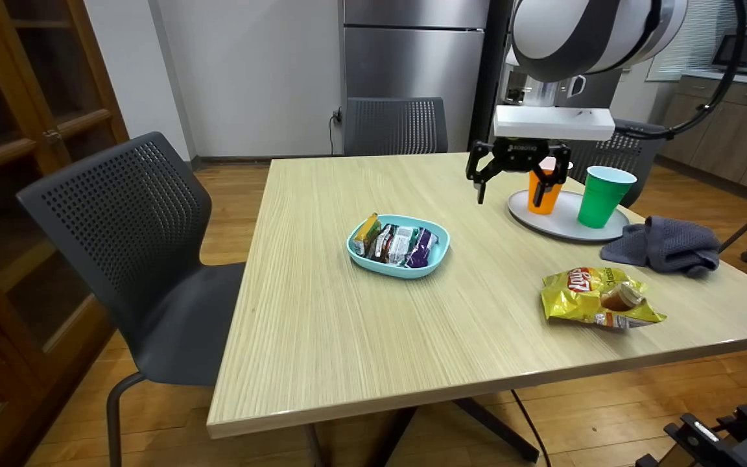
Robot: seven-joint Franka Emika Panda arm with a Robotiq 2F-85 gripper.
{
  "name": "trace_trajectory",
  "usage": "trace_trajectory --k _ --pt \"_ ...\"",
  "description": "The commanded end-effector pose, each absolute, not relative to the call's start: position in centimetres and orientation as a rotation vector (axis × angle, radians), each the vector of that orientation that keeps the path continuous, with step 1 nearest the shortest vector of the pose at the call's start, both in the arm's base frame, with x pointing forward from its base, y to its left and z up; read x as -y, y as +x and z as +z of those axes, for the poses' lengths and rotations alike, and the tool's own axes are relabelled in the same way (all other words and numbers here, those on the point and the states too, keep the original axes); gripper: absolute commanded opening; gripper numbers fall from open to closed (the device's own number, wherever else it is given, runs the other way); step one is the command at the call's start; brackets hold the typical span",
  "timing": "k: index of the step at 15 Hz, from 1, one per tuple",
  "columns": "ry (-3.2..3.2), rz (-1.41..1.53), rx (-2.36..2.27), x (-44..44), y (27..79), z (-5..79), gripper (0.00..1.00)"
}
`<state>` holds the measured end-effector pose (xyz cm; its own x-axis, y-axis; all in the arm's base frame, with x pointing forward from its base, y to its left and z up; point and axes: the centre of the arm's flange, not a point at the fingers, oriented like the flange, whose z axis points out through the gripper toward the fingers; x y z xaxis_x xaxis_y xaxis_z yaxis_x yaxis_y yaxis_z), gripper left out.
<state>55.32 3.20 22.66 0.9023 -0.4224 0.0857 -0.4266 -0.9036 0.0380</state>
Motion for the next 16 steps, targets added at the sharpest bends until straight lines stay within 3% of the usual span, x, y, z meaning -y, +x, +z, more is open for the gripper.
trace_trajectory --k 1,16 --pt "3.065 0.127 0.517 -2.04 53.92 23.68 1.0" --pt "3.11 0.124 0.318 -1.25 54.0 22.98 1.0"
